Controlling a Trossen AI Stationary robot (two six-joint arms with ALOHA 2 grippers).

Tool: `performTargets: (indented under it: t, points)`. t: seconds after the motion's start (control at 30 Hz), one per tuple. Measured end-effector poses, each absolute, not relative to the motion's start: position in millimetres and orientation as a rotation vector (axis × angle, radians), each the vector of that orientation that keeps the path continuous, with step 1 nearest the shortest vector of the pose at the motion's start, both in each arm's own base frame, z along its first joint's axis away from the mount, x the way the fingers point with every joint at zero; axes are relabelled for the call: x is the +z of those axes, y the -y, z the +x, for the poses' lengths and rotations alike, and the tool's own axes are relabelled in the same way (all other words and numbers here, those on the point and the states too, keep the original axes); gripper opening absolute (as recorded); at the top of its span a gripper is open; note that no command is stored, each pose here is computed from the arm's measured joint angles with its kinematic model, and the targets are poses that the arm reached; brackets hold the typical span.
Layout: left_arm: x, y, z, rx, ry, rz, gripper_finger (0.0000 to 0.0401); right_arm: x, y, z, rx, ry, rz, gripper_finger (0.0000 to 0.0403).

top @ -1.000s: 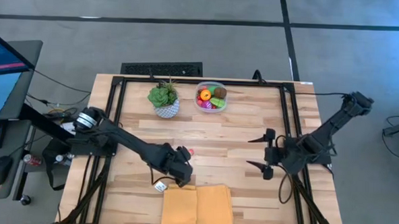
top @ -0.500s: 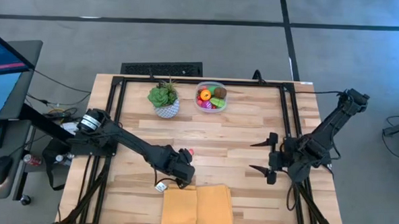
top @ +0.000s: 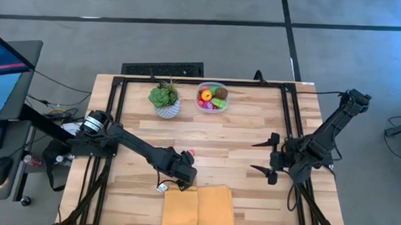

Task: Pick and placing Produce into tupperware
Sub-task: Put the grapes into the transparent bin

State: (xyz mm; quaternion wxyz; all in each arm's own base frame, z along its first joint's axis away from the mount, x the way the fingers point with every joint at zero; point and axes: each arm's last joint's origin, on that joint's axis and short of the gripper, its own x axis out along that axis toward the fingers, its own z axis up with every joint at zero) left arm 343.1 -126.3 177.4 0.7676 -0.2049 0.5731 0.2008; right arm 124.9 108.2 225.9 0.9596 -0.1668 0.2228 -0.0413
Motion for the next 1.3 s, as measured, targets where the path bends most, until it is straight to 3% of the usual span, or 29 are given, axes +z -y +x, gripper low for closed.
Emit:
performTargets:
  t: [0.57,1.13,1.3]
  points:
    - [176.9,126.3,342.9,0.427,-1.248,-0.434,0.0306,226.1,-108.3,125.0,-0.084,-0.45,-0.336,0.0391]
    - [153.3,128.1,347.4,0.408,-1.31,-0.395,0.0306,225.9,-108.4,125.0,-0.085,-0.45,-0.327,0.0391]
    - [153.2,127.9,347.1,0.402,-1.316,-0.388,0.028,226.0,-108.3,124.9,-0.087,-0.449,-0.321,0.0391]
